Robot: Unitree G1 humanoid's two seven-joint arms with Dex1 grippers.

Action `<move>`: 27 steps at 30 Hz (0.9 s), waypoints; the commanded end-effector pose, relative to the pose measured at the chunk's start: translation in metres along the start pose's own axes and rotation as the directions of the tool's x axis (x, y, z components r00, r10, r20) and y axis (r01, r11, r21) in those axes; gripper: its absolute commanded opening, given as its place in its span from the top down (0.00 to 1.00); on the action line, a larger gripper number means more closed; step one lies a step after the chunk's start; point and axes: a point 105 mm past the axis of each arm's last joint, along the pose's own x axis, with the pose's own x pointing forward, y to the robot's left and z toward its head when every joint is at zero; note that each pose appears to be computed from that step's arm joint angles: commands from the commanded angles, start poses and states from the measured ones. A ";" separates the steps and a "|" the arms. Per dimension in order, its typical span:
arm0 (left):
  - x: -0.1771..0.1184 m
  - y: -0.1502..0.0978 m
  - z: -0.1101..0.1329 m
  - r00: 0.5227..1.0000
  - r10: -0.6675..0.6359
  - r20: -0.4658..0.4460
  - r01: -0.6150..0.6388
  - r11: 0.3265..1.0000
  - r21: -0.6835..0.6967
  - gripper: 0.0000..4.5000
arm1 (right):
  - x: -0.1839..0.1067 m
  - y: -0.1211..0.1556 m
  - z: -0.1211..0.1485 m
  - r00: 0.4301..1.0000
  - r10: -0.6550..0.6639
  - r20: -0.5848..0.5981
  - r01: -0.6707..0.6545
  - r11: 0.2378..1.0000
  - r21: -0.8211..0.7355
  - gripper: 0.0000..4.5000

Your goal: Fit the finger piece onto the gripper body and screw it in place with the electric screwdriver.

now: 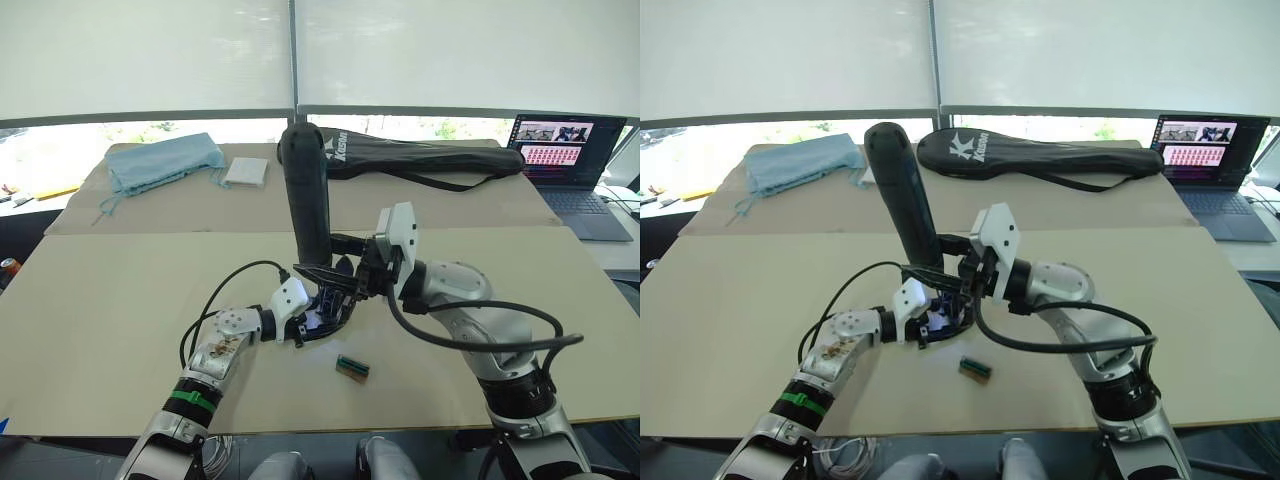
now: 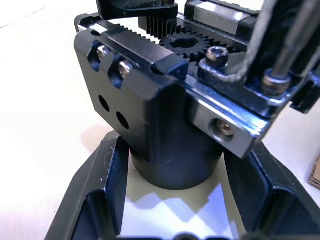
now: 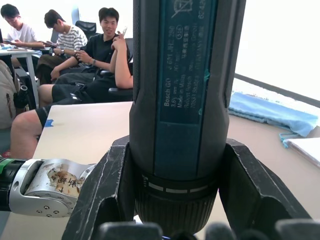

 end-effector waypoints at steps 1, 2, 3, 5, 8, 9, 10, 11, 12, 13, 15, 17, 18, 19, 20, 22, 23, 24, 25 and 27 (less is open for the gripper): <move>0.000 -0.005 -0.018 0.998 -0.014 -0.058 0.011 0.999 -0.045 0.50 | -0.005 -0.006 0.015 1.000 -0.006 0.019 0.007 0.999 -0.043 0.58; 0.000 -0.003 -0.019 0.998 -0.005 -0.059 0.002 0.999 -0.047 0.50 | -0.006 -0.005 0.020 0.999 0.006 0.037 -0.004 0.998 -0.059 0.58; 0.000 -0.002 -0.019 0.998 0.001 -0.060 -0.004 0.999 -0.049 0.50 | -0.006 -0.004 0.023 0.999 0.014 0.047 -0.011 0.998 -0.069 0.58; 0.000 0.000 -0.020 0.998 0.015 -0.059 -0.018 0.998 -0.053 0.50 | -0.008 -0.003 0.036 0.995 0.023 0.094 -0.013 0.994 -0.110 0.58; 0.001 0.000 -0.020 0.998 0.016 -0.059 -0.019 0.998 -0.052 0.50 | -0.010 -0.003 0.048 0.989 0.027 0.146 -0.006 0.990 -0.140 0.58; 0.001 0.000 -0.020 0.998 0.016 -0.059 -0.019 0.998 -0.052 0.50 | -0.010 -0.002 0.049 0.988 0.030 0.153 -0.008 0.990 -0.143 0.58; 0.001 0.000 -0.021 0.998 0.016 -0.059 -0.019 0.998 -0.052 0.50 | -0.011 -0.001 0.052 0.986 0.039 0.164 -0.014 0.988 -0.151 0.58; 0.002 0.000 -0.021 0.998 0.017 -0.061 -0.020 0.998 -0.051 0.50 | -0.012 0.003 0.061 0.977 0.065 0.201 -0.031 0.985 -0.170 0.58; 0.002 0.000 -0.022 0.998 0.017 -0.062 -0.020 0.999 -0.050 0.50 | -0.014 0.006 0.067 0.970 0.084 0.227 -0.042 0.982 -0.184 0.58; 0.002 0.000 -0.022 0.998 0.019 -0.064 -0.022 0.998 -0.050 0.50 | -0.016 0.008 0.072 0.964 0.094 0.249 -0.047 0.981 -0.190 0.58; 0.002 0.000 -0.023 0.998 0.019 -0.063 -0.023 0.998 -0.055 0.50 | -0.019 0.012 0.076 0.958 0.122 0.260 -0.071 0.977 -0.199 0.58; 0.002 -0.001 -0.024 0.998 0.013 -0.063 -0.017 0.997 -0.071 0.50 | -0.020 0.015 0.078 0.955 0.142 0.259 -0.091 0.976 -0.200 0.58; 0.002 -0.001 -0.025 0.998 0.015 -0.061 -0.020 0.996 -0.086 0.50 | -0.022 0.017 0.079 0.953 0.157 0.259 -0.106 0.974 -0.199 0.58; 0.001 0.000 -0.025 0.998 0.024 -0.059 -0.029 0.995 -0.093 0.50 | -0.023 0.019 0.081 0.950 0.172 0.261 -0.122 0.972 -0.200 0.58; 0.000 0.001 -0.025 0.998 0.034 -0.054 -0.040 0.994 -0.104 0.39 | -0.025 0.022 0.085 0.944 0.196 0.265 -0.146 0.969 -0.198 0.58; -0.002 0.001 -0.026 0.997 0.040 -0.061 -0.047 0.993 -0.112 0.16 | -0.028 0.026 0.095 0.931 0.236 0.280 -0.186 0.963 -0.194 0.58; -0.004 0.002 -0.028 0.996 0.045 -0.071 -0.051 0.994 -0.096 0.05 | -0.030 0.029 0.099 0.925 0.255 0.283 -0.206 0.960 -0.190 0.58; -0.006 0.002 -0.029 0.996 0.048 -0.078 -0.054 0.995 -0.081 0.00 | -0.032 0.031 0.103 0.921 0.267 0.283 -0.221 0.957 -0.187 0.58; -0.010 0.002 -0.030 0.995 0.046 -0.084 -0.052 0.996 -0.074 0.00 | -0.035 0.032 0.106 0.919 0.277 0.282 -0.234 0.956 -0.175 0.58; -0.021 0.003 -0.033 0.994 0.052 -0.092 -0.059 0.996 -0.066 0.00 | -0.046 0.032 0.116 0.922 0.284 0.265 -0.255 0.957 -0.137 0.58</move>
